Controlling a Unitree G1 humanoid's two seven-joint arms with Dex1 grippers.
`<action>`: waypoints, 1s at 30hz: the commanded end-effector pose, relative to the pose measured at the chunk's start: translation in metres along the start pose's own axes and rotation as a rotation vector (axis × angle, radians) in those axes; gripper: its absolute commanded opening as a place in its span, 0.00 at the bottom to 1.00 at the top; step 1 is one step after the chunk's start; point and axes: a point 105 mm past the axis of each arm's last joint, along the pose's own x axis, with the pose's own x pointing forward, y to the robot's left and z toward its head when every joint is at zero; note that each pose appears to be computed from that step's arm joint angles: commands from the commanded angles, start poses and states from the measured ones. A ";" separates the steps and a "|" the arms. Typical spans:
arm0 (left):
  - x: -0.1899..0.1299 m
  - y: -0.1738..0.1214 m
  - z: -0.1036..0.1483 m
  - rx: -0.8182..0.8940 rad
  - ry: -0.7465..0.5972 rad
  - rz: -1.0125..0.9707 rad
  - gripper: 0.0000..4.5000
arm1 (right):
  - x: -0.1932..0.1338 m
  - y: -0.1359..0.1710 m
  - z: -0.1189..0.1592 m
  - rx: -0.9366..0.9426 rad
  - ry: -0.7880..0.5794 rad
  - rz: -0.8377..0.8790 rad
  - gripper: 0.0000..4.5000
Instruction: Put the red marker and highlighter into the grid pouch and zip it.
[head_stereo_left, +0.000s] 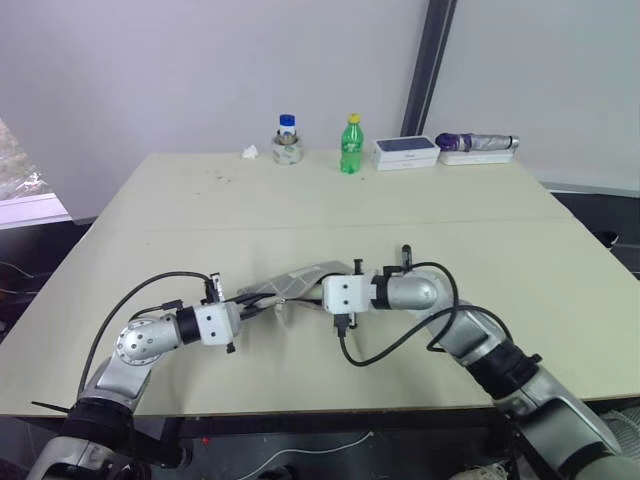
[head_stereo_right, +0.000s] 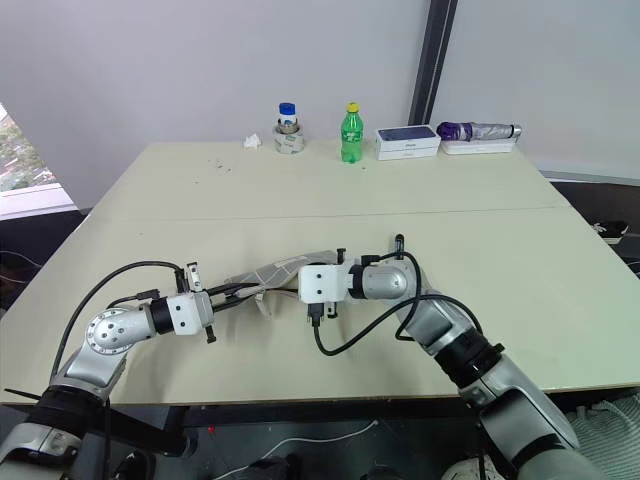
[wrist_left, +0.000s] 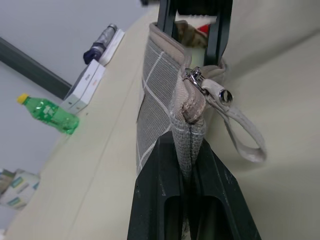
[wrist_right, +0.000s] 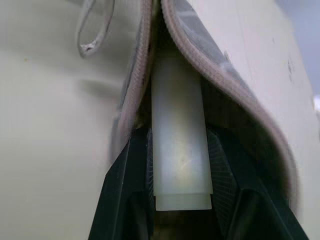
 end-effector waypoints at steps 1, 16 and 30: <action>0.001 0.012 0.011 0.027 -0.049 0.033 0.00 | 0.009 0.001 0.023 -0.117 -0.103 0.007 0.20; -0.014 0.008 -0.006 -0.018 0.030 0.062 0.00 | -0.053 -0.016 0.026 0.143 -0.219 -0.145 0.97; -0.013 0.006 -0.009 -0.014 0.042 0.083 0.00 | -0.153 -0.020 -0.076 0.806 0.183 -0.919 0.97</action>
